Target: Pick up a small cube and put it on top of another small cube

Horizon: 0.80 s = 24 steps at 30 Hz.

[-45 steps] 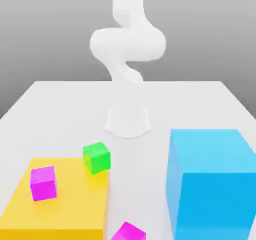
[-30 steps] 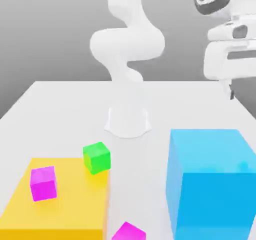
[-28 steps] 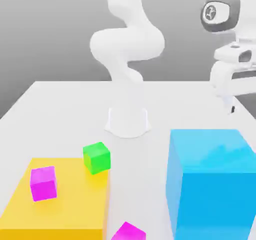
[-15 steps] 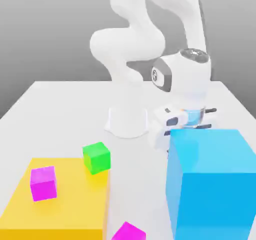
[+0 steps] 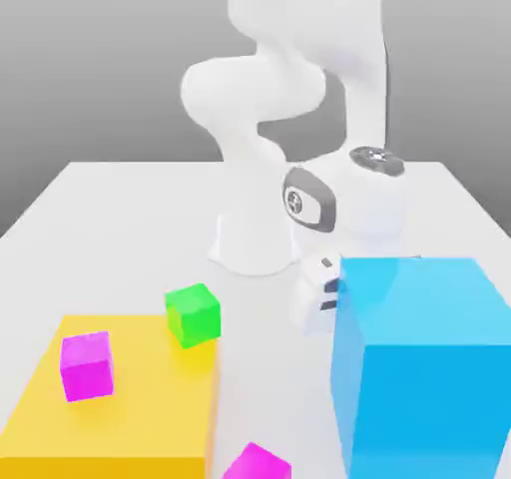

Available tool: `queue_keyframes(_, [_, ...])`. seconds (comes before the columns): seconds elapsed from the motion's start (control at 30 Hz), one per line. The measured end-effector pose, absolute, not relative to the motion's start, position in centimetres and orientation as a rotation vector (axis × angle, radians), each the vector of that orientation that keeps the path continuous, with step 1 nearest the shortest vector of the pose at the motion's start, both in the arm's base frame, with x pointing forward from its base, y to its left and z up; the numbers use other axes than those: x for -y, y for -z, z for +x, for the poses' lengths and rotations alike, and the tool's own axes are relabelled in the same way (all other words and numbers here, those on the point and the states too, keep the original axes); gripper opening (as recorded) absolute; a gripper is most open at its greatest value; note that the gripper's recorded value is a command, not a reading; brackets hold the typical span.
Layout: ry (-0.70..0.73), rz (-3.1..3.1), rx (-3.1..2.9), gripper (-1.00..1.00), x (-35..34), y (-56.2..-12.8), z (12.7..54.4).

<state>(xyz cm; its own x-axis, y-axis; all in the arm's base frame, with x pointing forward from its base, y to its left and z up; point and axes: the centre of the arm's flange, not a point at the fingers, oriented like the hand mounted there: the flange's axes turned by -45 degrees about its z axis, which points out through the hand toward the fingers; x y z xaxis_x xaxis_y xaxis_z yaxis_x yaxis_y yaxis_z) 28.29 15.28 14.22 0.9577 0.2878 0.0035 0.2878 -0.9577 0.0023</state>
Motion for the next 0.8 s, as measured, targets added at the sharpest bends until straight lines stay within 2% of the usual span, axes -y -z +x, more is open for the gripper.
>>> queue_keyframes(0.23, [-0.006,3.105,-0.460,-1.00,-15.3,-19.0,28.2])
queue_keyframes(0.4, [-0.098,2.983,-0.950,-1.00,-23.7,-21.0,25.5])
queue_keyframes(0.57, [-0.208,2.888,-1.303,-1.00,-33.9,-25.4,22.6])
queue_keyframes(0.67, [-0.256,2.979,-1.196,-1.00,-33.7,-28.1,28.3])
queue_keyframes(0.8, [-0.335,3.106,-1.002,-1.00,-30.1,-31.7,37.2])
